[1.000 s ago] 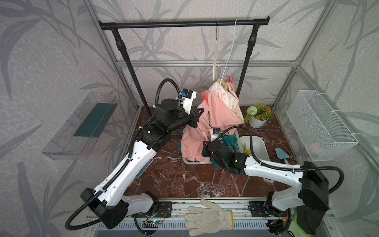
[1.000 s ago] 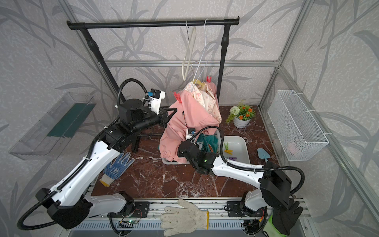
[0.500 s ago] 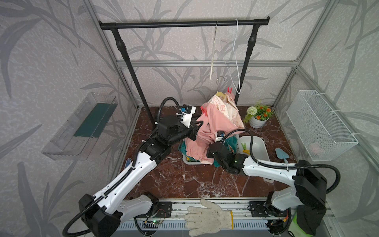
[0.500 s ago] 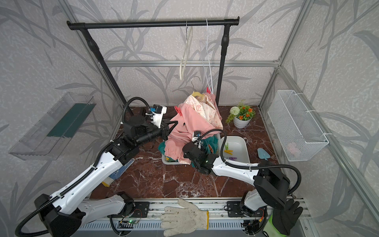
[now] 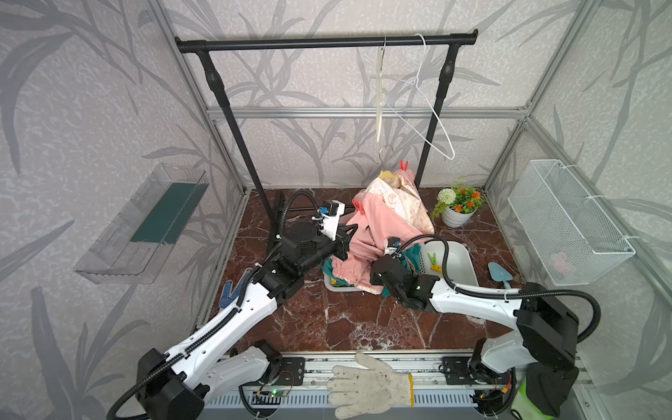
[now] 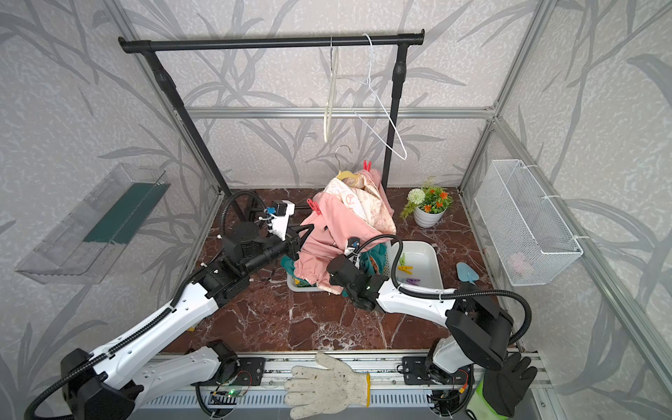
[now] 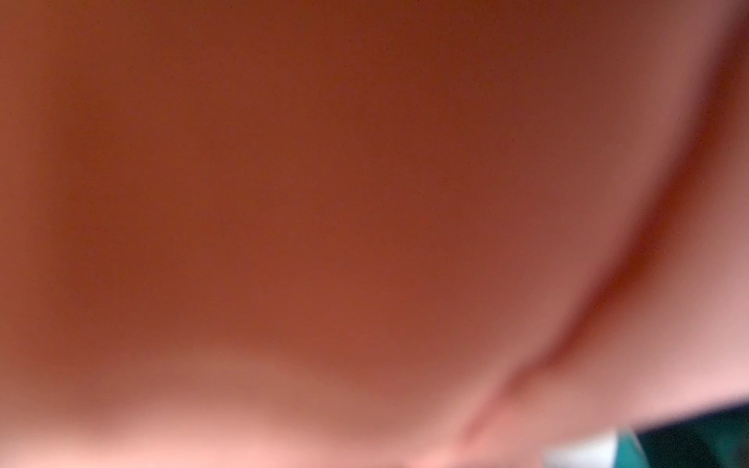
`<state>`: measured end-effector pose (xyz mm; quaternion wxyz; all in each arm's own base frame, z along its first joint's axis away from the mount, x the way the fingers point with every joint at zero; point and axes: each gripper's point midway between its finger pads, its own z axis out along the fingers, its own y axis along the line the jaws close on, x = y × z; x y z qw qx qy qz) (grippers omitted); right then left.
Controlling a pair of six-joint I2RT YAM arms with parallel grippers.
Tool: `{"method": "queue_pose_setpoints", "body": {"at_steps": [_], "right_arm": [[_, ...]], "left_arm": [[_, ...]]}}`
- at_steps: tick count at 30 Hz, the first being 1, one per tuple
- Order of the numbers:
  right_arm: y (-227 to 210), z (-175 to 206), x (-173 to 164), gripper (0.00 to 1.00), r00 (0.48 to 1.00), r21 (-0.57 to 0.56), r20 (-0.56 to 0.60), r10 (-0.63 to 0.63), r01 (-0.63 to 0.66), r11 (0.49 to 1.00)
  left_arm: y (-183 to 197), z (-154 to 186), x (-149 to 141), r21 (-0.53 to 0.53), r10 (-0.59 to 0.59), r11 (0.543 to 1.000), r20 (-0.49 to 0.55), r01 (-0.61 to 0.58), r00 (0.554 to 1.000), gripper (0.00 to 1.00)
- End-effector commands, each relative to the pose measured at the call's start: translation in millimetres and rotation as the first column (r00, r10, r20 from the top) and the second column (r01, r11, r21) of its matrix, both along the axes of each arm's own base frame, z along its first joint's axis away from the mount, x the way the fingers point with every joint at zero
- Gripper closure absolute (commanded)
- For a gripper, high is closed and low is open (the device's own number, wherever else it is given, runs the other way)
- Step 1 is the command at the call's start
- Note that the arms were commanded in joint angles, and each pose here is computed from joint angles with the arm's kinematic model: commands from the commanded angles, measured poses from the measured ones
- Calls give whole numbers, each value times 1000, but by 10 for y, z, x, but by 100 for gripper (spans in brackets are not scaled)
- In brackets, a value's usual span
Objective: Remove the clothespins securing jackets to the hanger
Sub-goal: Adjust the jacket in the basket.
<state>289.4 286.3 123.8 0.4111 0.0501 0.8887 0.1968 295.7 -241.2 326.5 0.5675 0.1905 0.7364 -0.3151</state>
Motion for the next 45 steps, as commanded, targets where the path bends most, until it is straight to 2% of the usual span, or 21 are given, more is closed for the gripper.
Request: {"method": "queue_pose_setpoints", "body": {"at_steps": [1,4,5,10,16,21,25,30,36,40,45], "right_arm": [[-313,-302,-142,46,997,-130,-81,-20,10,991],[-302,-221,-167,26,998,-129,-67,19,-28,991],[-288,-194,-176,22,997,-129,-63,37,-45,991],[-315,-183,-229,14,992,-148,-92,84,-97,984],[-408,-158,-308,10,988,-142,-98,117,-130,981],[-383,-23,-427,7,973,-119,-63,222,-228,966],[-473,53,-496,6,959,-189,-40,282,-285,940],[-680,159,-479,5,960,-258,-15,279,-273,927],[-808,299,-413,6,949,-145,17,314,-308,940],[-810,445,-478,6,927,-141,78,368,-355,924],[-984,604,-477,6,934,-69,120,335,-329,942]], "left_arm": [[46,262,-21,-45,25,999,100,-20,995,100],[69,213,-10,-36,45,999,107,-41,993,100],[73,208,-9,-35,49,998,110,-46,993,100],[74,144,11,-8,60,998,113,-59,992,100],[73,72,18,-8,71,997,118,-71,991,100],[117,14,38,11,102,994,128,-104,987,100],[120,-10,42,16,110,993,125,-113,986,100],[135,-14,32,27,120,992,137,-125,983,100],[121,-66,-22,68,115,990,159,-127,981,100],[138,-102,-43,84,121,987,164,-136,979,100],[111,-130,-66,111,114,985,175,-134,978,100]]}}
